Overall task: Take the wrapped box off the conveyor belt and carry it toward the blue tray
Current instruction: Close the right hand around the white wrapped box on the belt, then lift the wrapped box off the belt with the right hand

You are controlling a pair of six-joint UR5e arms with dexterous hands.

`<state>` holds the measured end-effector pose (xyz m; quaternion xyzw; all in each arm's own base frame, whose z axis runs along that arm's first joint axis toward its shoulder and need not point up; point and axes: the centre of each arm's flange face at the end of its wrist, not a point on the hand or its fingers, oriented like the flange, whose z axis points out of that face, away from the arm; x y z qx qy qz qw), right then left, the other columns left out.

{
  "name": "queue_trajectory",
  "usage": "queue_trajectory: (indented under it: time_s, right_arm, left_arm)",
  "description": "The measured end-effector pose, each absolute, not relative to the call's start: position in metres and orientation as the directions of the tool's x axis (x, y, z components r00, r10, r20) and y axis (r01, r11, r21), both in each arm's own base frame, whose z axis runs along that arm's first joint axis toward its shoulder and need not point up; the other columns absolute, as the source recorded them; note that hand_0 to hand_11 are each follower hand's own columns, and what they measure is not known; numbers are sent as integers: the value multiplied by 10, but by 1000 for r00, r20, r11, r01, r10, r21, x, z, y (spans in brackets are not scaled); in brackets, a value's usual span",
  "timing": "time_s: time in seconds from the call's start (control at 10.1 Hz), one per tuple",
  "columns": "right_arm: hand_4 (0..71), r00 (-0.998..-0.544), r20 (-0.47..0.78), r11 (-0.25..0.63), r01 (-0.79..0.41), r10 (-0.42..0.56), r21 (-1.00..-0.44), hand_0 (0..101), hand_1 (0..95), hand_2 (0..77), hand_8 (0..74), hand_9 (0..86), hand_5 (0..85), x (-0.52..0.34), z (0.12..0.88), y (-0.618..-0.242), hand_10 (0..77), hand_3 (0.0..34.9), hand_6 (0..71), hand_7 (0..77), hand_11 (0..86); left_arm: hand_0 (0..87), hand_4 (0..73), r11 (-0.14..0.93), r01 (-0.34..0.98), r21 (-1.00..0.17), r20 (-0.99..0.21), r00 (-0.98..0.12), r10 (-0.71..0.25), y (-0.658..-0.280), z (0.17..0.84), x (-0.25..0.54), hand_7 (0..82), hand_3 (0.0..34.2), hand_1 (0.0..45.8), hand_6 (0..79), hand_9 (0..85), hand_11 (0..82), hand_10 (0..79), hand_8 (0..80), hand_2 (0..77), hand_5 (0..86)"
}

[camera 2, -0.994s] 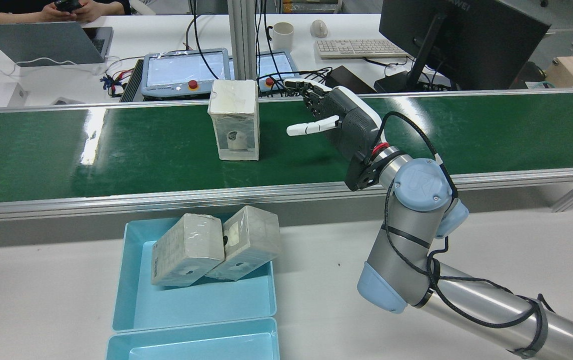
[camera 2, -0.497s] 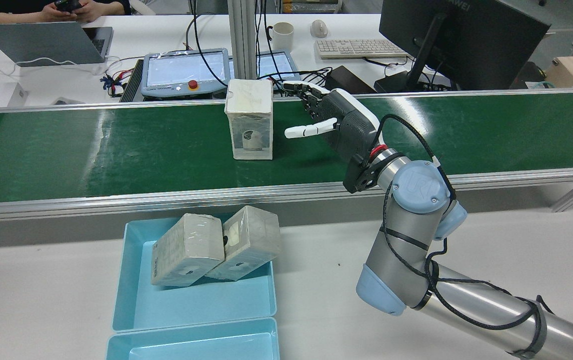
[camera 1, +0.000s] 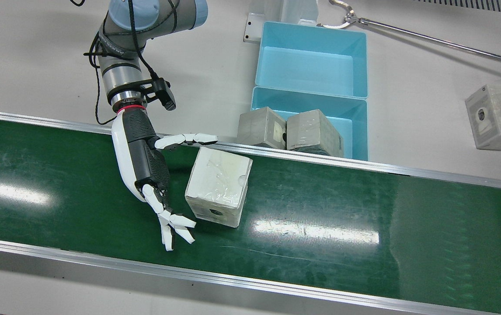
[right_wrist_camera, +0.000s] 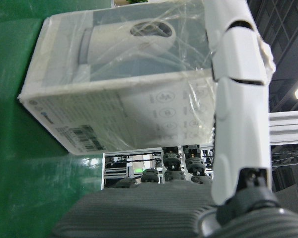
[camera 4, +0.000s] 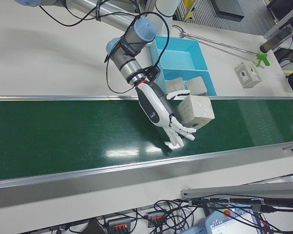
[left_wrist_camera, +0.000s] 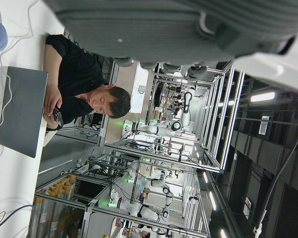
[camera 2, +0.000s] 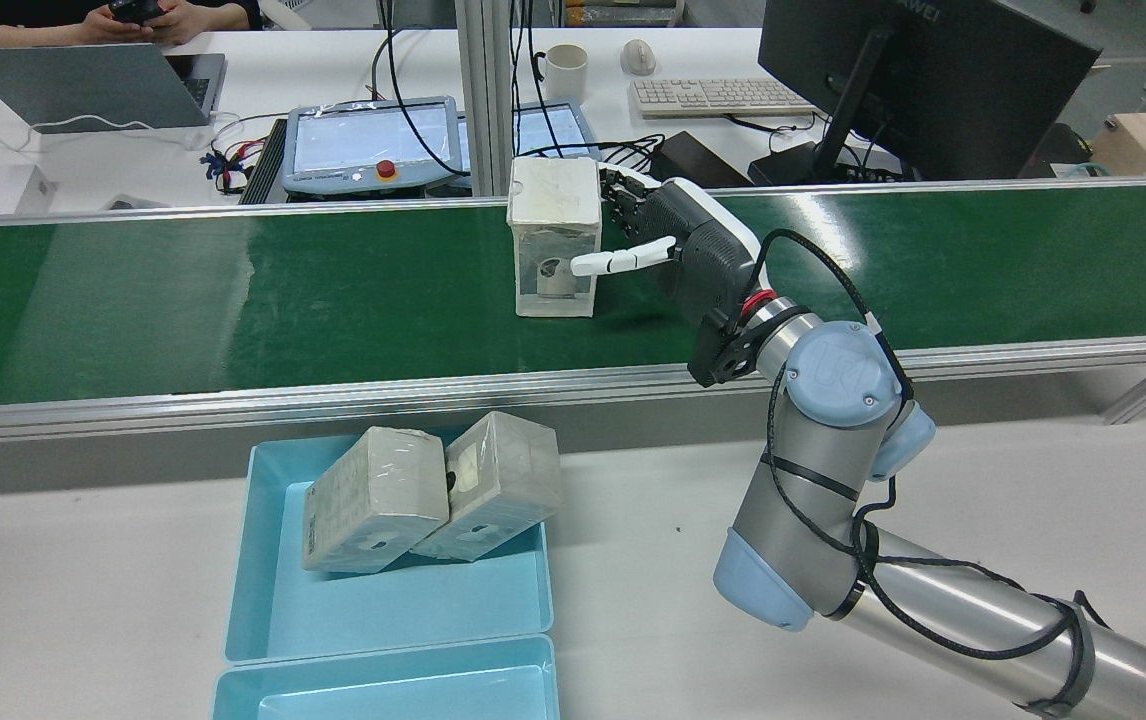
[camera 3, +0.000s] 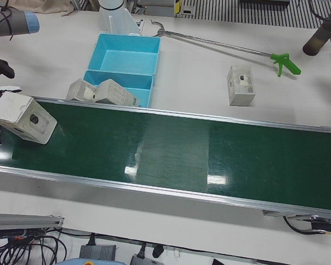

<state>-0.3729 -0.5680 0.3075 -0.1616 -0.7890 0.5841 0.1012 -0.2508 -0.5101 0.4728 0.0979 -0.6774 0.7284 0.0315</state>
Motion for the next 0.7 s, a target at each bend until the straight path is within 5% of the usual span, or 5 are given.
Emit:
queue_trajectory:
  time_s: [0.3,0.4,0.5,0.7]
  right_arm:
    - [93,-928,-20,264,126,371,-956,490,175,142,11,33,207,-374,310,-569,0,13,44,55,5]
    - [82,-929,-16,261,120,371,-958,498,213,185,5,27,235,-374,313,-569,0,95,27,60,5]
    - [82,-929,-13,259,116,370,-959,498,213,185,5,27,235,-375,313,-570,0,95,27,60,5]
    - [153,-932,-11,260,112,363,-959,551,240,267,153,147,371,-371,309,-574,16,45,169,224,5]
  left_arm:
    - [0,0,-80,-179,-981,185,-979,-87,-510,473,-251,0,0,0,5,5,5,5,5,5,11]
    - [0,0,-80,-179,-981,185,-979,-87,-510,473,-251,0,0,0,5,0,5,5,5,5,11]
    - [0,0,-80,-179,-981,185,-979,-87,-510,473,-251,0,0,0,5,0,5,5,5,5,11]
    - [0,0,-80,-179,-981,185,-979,-87,-510,473,-251,5,0,0,5,0,5,0,5,5,11]
